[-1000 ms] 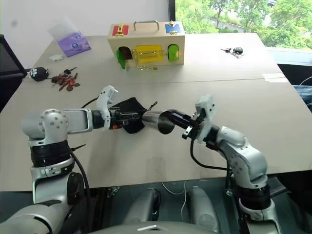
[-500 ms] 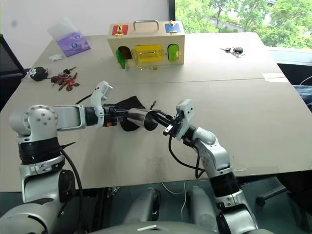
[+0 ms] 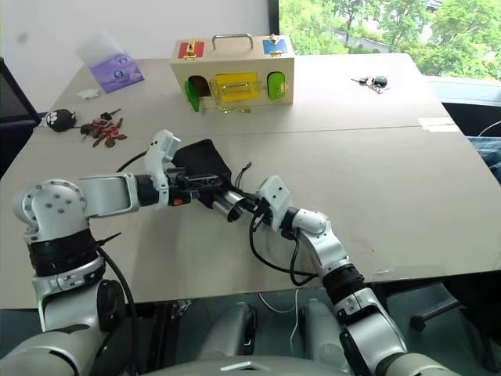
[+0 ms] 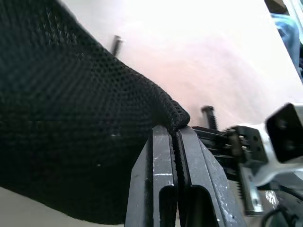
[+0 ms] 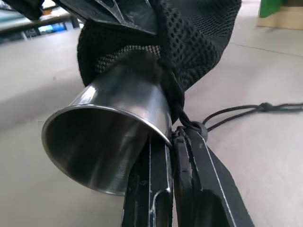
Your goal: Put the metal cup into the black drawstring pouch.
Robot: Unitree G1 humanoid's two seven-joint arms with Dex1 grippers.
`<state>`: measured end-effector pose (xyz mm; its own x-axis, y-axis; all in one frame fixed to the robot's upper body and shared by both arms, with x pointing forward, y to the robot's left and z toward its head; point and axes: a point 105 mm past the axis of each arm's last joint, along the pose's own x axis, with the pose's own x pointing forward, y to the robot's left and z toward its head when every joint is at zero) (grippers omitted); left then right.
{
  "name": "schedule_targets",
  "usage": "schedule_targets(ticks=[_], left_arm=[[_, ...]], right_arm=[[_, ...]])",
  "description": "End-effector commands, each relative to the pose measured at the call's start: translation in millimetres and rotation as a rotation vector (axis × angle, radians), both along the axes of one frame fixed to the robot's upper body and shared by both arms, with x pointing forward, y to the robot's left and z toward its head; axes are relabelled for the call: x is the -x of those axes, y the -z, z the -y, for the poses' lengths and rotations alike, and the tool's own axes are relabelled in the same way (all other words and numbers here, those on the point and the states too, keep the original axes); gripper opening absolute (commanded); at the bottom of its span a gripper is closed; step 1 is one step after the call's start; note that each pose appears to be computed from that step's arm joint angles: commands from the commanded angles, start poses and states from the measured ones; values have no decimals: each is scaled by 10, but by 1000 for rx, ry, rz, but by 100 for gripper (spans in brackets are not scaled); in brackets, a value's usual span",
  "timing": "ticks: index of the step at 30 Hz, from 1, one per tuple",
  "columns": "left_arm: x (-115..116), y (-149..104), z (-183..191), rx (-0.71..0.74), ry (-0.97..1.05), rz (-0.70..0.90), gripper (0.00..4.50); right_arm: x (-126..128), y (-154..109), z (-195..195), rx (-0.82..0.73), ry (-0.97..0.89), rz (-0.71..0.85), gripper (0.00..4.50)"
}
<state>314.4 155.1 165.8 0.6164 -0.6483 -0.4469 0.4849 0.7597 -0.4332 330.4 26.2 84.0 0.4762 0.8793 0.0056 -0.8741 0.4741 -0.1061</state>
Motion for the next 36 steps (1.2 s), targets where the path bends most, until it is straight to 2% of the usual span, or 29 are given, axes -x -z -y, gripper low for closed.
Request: schedule_targets(ticks=[1,4,7,11,17,21,24,26,29,32,34,36], left_arm=[[79,-164,119,-62,49,108,0],[122,-215,254,-50,91,146,0],[163,-204,344,-77,114,169,0],[198,-217,440,-56,131,191,0],[180,-216,429,-52,93,199,0],[177,-171,403,-68,48,205,0],[187,-149,421,-64,35,205,0],[166,-191,440,-43,23,217,0],[113,-282,470,6,5,230,0],[69,-374,510,57,-3,240,0],[60,-411,532,70,0,244,0],[81,-407,538,61,10,245,0]], right_arm=[[-104,117,46,103,66,33,4],[-160,99,-10,131,89,74,4],[-201,10,-99,52,99,26,4],[-301,-190,-228,-131,133,-117,4],[-436,-316,-308,-208,192,-203,4],[-470,-358,-300,-346,194,-385,4],[-471,-331,-297,-376,190,-464,4],[-453,-311,-325,-316,190,-412,4],[-376,-315,-411,-166,166,-212,4],[-350,-248,-452,92,174,124,4],[-325,-183,-471,197,150,263,4],[-416,-239,-466,0,212,15,4]])
